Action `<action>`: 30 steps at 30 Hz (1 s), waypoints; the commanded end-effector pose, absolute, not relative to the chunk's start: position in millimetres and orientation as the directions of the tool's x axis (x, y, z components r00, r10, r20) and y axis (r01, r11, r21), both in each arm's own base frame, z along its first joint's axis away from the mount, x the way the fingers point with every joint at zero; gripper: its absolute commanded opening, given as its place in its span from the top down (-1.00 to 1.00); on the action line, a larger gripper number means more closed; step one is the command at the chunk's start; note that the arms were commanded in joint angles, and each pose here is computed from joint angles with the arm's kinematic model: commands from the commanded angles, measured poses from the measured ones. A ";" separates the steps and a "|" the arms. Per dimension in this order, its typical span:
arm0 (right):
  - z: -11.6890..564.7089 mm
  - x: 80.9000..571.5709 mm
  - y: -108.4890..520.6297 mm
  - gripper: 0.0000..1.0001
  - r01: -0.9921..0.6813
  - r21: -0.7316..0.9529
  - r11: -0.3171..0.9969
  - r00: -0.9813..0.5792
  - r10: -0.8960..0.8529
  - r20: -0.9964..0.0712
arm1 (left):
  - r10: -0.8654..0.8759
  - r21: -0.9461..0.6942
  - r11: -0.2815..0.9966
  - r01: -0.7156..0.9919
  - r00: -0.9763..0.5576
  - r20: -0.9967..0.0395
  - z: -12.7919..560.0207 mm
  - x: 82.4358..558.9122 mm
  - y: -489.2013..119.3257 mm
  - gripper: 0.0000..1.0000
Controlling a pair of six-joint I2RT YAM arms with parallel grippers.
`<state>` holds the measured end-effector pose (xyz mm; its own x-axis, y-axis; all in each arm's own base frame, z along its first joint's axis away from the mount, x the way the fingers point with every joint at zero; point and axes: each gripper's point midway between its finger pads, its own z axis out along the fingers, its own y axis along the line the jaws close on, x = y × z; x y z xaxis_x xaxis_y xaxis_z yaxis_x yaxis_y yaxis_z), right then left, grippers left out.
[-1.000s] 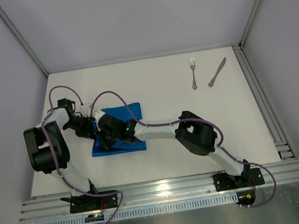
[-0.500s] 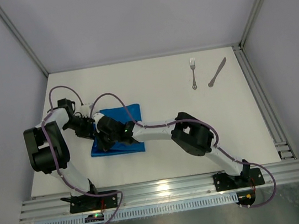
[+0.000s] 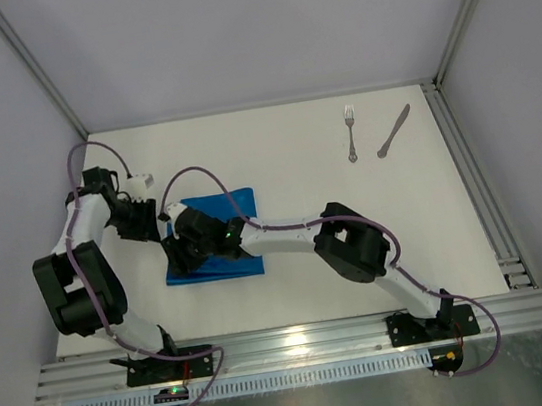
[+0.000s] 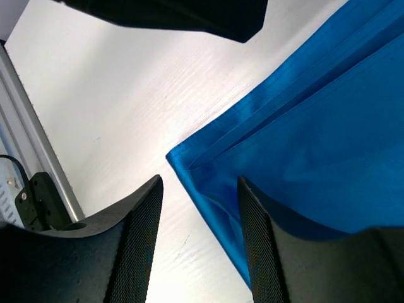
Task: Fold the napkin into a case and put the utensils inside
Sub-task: Fold the rectangle-folded napkin at the center of the board, then rotate the square-folded napkin at the center of the board.
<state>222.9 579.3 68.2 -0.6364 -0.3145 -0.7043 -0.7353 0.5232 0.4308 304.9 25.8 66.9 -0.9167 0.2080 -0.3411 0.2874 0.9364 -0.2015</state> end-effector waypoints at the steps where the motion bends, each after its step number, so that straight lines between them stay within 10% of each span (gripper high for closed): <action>1: 171.6 234.8 570.3 -0.10 -0.762 0.431 0.484 -0.574 -0.194 -0.796 | 0.211 -0.213 0.925 0.316 -0.890 -0.404 104.9 300.7 17.4 0.08; 14: 122.6 356.8 369.7 0.01 -0.266 0.561 0.784 -0.806 0.138 -0.575 | 0.296 -0.263 0.890 0.371 -0.912 -0.286 86.4 247.6 -6.6 -0.12; 30: 44.6 410.6 381.7 0.29 -0.092 0.704 0.704 -0.873 0.283 -0.397 | 0.316 -0.251 0.892 0.376 -0.915 -0.250 79.9 234.1 -2.7 -0.11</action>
<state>397.7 370.8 34.9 -0.8895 0.2285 -0.3956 -0.0999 0.7477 0.6564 237.9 -3.3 75.2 -0.9236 0.3022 -0.2360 0.3603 0.8946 -0.2643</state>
